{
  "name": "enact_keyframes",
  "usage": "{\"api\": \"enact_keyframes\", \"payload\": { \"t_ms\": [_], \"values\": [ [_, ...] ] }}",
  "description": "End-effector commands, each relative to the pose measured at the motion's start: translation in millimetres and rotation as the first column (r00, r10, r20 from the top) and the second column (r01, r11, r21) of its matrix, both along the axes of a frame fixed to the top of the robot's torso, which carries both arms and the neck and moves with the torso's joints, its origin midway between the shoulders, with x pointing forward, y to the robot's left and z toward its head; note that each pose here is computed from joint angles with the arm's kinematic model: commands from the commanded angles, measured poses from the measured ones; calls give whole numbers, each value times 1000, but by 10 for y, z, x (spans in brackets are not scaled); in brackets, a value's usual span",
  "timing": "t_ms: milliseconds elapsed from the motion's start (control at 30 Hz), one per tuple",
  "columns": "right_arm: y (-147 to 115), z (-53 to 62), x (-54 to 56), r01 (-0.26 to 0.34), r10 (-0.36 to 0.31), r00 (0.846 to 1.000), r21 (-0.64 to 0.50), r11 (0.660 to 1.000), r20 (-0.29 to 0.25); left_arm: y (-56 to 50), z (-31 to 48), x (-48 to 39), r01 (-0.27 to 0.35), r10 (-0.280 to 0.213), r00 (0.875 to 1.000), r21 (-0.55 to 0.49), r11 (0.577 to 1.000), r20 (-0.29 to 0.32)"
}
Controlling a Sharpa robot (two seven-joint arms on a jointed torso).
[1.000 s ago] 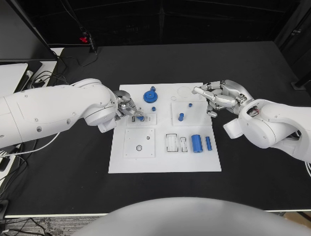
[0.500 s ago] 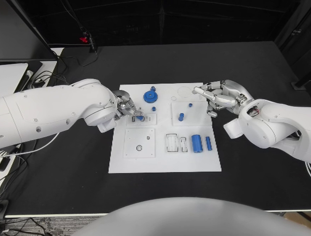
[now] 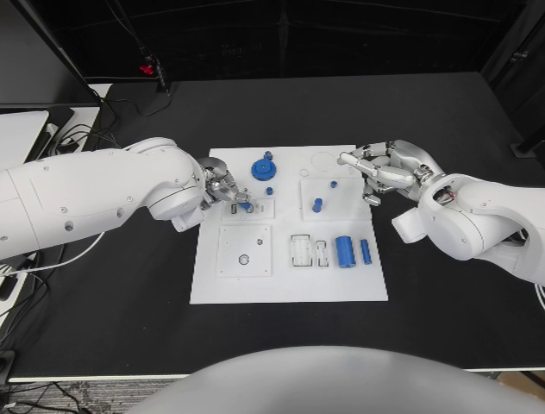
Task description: Assemble the parts on the task board
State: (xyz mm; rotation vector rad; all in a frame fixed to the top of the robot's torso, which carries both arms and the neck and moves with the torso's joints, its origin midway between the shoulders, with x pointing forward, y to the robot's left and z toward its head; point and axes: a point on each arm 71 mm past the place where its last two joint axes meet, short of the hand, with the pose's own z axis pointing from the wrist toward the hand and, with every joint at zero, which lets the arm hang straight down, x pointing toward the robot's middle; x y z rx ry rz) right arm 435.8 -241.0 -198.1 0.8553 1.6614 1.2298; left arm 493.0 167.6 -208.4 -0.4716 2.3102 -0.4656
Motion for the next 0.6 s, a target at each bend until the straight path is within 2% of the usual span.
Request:
{"api": "enact_keyframes", "payload": {
  "t_ms": [33, 600],
  "values": [
    [10, 13, -4, -6, 6, 1000, 5, 1000, 6, -8, 2, 4, 4, -4, 1000, -4, 1000, 1],
    [6, 13, -5, -5, 5, 1000, 5, 1000, 6, -44, -15, -29, 30, -30, 999, 1, 1000, -19]
  ]
}}
